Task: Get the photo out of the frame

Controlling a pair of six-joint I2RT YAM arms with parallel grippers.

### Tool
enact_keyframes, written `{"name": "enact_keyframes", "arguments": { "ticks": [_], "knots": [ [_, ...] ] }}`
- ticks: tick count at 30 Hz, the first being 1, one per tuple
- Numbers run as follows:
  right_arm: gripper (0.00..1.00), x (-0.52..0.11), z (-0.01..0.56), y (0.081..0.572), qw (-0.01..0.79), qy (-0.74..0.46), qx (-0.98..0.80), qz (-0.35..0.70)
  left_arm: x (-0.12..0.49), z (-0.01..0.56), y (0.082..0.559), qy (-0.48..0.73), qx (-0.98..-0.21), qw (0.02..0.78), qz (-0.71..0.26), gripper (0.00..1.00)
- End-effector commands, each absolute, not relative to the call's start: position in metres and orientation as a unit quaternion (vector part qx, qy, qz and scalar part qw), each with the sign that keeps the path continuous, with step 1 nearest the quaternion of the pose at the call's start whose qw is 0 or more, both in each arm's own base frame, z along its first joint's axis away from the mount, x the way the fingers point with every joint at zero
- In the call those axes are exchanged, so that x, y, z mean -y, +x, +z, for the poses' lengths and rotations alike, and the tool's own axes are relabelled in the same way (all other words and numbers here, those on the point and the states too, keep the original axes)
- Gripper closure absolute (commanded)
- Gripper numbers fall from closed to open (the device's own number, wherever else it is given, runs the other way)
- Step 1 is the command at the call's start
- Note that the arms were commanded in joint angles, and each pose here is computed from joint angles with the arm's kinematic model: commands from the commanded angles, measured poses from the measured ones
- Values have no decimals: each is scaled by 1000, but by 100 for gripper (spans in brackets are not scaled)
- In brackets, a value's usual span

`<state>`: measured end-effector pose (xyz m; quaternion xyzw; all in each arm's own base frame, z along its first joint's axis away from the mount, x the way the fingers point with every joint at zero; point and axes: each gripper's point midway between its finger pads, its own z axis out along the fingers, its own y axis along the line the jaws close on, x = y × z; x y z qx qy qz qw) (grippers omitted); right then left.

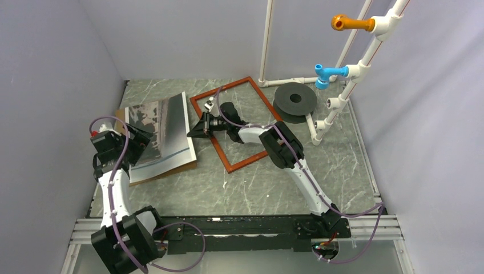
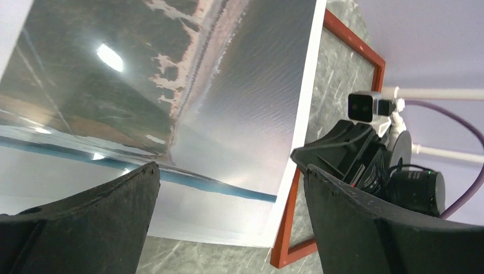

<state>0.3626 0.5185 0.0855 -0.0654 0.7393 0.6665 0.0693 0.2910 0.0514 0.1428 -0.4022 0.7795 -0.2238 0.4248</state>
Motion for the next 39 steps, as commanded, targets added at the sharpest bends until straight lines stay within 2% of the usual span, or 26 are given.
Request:
{"name": "enact_keyframes", "arguments": {
  "ticks": [1, 18, 34, 39],
  "knots": [
    [100, -514, 141, 365, 116, -101, -723, 674, -40, 179, 299, -349, -783, 466, -218, 1],
    [100, -491, 173, 368, 138, -97, -726, 667, -10, 267, 286, -282, -760, 540, -226, 1],
    [100, -407, 196, 386, 186, -76, -750, 630, 3, 280, 281, -270, -750, 550, -250, 1],
    [100, -400, 207, 395, 199, -82, -752, 624, 6, 279, 280, -267, -749, 550, -255, 1]
  ]
}}
